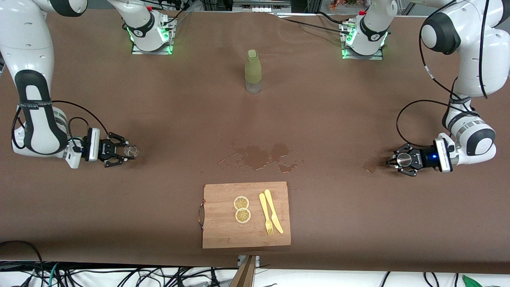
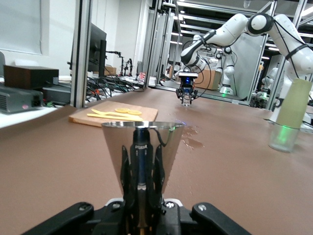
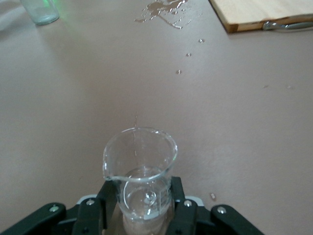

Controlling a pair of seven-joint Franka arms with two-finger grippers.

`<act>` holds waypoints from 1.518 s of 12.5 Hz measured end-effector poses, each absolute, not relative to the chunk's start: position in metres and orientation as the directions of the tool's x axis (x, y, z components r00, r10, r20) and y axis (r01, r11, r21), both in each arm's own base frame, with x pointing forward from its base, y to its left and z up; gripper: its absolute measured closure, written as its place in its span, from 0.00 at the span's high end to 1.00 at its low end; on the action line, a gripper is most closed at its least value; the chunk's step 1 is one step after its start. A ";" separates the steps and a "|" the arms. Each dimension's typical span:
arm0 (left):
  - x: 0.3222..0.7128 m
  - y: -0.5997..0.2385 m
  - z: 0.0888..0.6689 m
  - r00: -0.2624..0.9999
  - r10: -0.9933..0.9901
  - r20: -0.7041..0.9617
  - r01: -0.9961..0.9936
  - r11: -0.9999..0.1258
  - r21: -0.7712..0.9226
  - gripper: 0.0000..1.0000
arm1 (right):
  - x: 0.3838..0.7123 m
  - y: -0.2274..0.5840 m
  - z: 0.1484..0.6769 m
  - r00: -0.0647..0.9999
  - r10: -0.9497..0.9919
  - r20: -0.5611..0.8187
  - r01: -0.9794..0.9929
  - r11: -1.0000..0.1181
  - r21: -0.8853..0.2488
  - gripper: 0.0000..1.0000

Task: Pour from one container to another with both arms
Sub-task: 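Set down the beaker and jigger, opening both grippers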

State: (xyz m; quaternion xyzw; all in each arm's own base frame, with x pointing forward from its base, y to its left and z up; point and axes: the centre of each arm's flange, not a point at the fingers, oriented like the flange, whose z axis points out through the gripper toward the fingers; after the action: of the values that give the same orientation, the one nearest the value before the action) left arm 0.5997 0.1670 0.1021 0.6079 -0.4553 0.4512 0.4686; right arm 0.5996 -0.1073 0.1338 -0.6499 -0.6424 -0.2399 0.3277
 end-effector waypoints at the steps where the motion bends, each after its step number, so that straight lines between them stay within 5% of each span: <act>1: 0.596 0.166 0.096 0.176 -0.130 0.976 -0.977 -0.144 0.157 0.08 | 0.598 -0.107 0.130 0.057 0.676 0.734 0.992 0.045 -0.118 0.48; 4: 0.588 0.159 0.079 0.131 -0.114 0.985 -0.986 -0.120 0.118 0.08 | 0.599 -0.106 0.130 0.054 0.675 0.736 0.992 0.048 -0.116 0.52; 8: 0.574 0.151 0.066 0.098 -0.079 0.992 -0.991 -0.097 0.090 0.08 | 0.597 -0.108 0.133 0.057 0.662 0.747 0.990 0.057 -0.127 0.99; 13: 0.572 0.151 0.064 0.100 -0.077 0.992 -0.991 -0.097 0.092 0.08 | 0.599 -0.158 0.171 0.077 0.724 0.686 0.983 0.062 -0.175 1.00; 19: 0.568 0.150 0.055 0.090 -0.075 0.993 -0.992 -0.094 0.083 0.13 | 0.612 -0.162 0.281 0.425 0.764 0.487 0.892 -0.259 -0.372 1.00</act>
State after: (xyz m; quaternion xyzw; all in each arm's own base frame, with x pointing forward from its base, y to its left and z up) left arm 0.5679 0.1499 0.0549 0.5628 -0.4738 0.4799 0.4779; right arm 0.6119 -0.1617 0.2812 -0.7864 -0.5261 -0.1045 0.3063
